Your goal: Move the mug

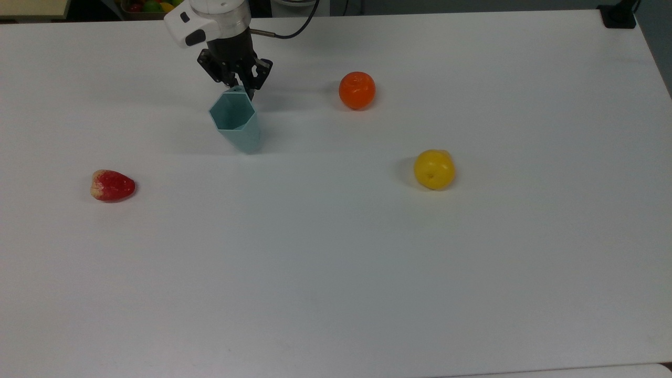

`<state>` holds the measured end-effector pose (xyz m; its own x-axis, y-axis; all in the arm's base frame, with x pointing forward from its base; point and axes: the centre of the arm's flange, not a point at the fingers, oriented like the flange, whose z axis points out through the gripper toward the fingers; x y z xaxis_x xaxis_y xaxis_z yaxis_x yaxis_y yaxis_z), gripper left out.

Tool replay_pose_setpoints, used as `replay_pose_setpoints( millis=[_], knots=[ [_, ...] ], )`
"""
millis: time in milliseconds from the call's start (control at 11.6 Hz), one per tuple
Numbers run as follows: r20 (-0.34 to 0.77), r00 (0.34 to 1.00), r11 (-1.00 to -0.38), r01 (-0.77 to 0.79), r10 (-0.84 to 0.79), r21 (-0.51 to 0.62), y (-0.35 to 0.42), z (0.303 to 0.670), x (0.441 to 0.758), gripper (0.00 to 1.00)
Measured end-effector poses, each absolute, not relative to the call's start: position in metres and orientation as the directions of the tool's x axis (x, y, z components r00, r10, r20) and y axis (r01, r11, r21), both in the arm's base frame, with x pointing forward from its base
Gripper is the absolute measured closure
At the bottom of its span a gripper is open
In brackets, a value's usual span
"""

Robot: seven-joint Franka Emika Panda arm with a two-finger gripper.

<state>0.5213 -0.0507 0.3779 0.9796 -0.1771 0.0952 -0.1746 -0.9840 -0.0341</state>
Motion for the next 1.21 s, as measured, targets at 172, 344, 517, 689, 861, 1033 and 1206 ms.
replay_pose_setpoints(
  millis=[172,344,517,689,861,1033,1206],
  knots=[
    [0.08,0.981,-0.984,-0.174,-0.176,-0.033,-0.049,0.371,0.517,0.75],
    [0.065,0.984,-0.986,-0.167,-0.168,-0.031,-0.045,0.364,0.514,0.75],
    [0.063,0.985,-0.987,-0.161,-0.163,-0.03,-0.042,0.361,0.514,0.75],
    [0.063,0.985,-0.987,-0.161,-0.163,-0.03,-0.042,0.361,0.514,0.75],
    [0.058,0.985,-0.987,-0.161,-0.162,-0.03,-0.042,0.359,0.513,0.58],
    [0.056,0.985,-0.987,-0.161,-0.162,-0.029,-0.042,0.357,0.513,0.29],
    [0.059,0.985,-0.987,-0.161,-0.162,-0.03,-0.042,0.359,0.514,0.01]
  ],
)
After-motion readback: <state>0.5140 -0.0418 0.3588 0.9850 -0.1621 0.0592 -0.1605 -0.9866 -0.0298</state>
